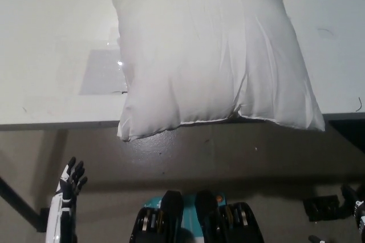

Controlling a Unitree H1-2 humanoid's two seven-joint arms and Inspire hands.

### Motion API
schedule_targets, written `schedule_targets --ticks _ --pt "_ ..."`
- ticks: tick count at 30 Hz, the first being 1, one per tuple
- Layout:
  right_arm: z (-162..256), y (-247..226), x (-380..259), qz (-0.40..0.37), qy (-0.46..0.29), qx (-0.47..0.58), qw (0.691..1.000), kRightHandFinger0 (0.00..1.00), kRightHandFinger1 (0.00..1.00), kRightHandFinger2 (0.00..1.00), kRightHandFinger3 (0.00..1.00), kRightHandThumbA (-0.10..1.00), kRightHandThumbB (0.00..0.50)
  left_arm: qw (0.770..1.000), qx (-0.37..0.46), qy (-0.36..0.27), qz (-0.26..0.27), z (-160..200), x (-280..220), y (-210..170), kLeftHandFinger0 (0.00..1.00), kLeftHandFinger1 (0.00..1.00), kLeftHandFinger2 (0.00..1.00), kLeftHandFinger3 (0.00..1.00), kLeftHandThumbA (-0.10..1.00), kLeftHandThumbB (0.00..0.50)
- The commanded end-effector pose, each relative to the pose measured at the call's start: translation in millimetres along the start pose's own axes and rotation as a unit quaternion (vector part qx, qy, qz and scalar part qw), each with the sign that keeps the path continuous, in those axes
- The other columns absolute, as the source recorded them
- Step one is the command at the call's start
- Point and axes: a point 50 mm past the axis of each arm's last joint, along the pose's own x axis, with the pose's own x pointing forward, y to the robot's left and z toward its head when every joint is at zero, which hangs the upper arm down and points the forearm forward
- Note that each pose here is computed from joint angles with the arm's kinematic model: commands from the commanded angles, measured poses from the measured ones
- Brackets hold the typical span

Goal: The robot uses both hands to lift the pillow and then drops it on the table

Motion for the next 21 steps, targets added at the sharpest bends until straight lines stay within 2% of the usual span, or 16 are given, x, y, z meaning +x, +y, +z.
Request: schedule_targets --ticks 1,3,7,10,12,17,18,21 --pt "13 -5 10 0.008 -0.039 0.012 0.999 1.0 1.0 1.0 1.0 1.0 0.239 0.999 0.001 -0.037 -0.008 9 3 0 1.0 1.0 1.0 1.0 1.0 0.282" --pt "13 -8 15 0.008 -0.046 0.015 0.999 1.0 1.0 1.0 1.0 1.0 0.204 0.999 0.002 -0.04 -0.009 10 6 0 1.0 1.0 1.0 1.0 1.0 0.273" --pt "13 -7 17 0.009 -0.048 0.018 0.999 1.0 1.0 1.0 1.0 1.0 0.193 0.999 -0.007 -0.039 -0.011 10 10 2 1.0 1.0 1.0 1.0 1.0 0.251" --pt "11 -5 15 0.015 -0.041 0.021 0.999 1.0 1.0 1.0 1.0 1.0 0.234 0.999 0.004 -0.042 -0.009 9 9 6 1.0 1.0 1.0 1.0 1.0 0.21" --pt "9 -4 12 0.013 -0.038 0.011 0.999 1.0 1.0 1.0 1.0 1.0 0.215 0.999 0.0 -0.037 -0.005 6 8 9 1.0 1.0 1.0 1.0 1.0 0.215" --pt "4 -3 11 0.011 -0.031 0.009 0.999 1.0 1.0 1.0 1.0 1.0 0.221 0.999 -0.001 -0.036 -0.007 1 9 10 1.0 1.0 1.0 1.0 1.0 0.212" --pt "3 -3 10 0.008 -0.028 0.008 1.0 1.0 1.0 1.0 1.0 1.0 0.238 0.999 0.001 -0.037 -0.006 0 10 10 1.0 1.0 1.0 1.0 1.0 0.213" --pt "2 -1 9 0.008 -0.026 0.014 1.0 1.0 1.0 1.0 1.0 1.0 0.237 0.999 -0.001 -0.035 -0.004 -3 7 11 1.0 1.0 1.0 1.0 1.0 0.237"
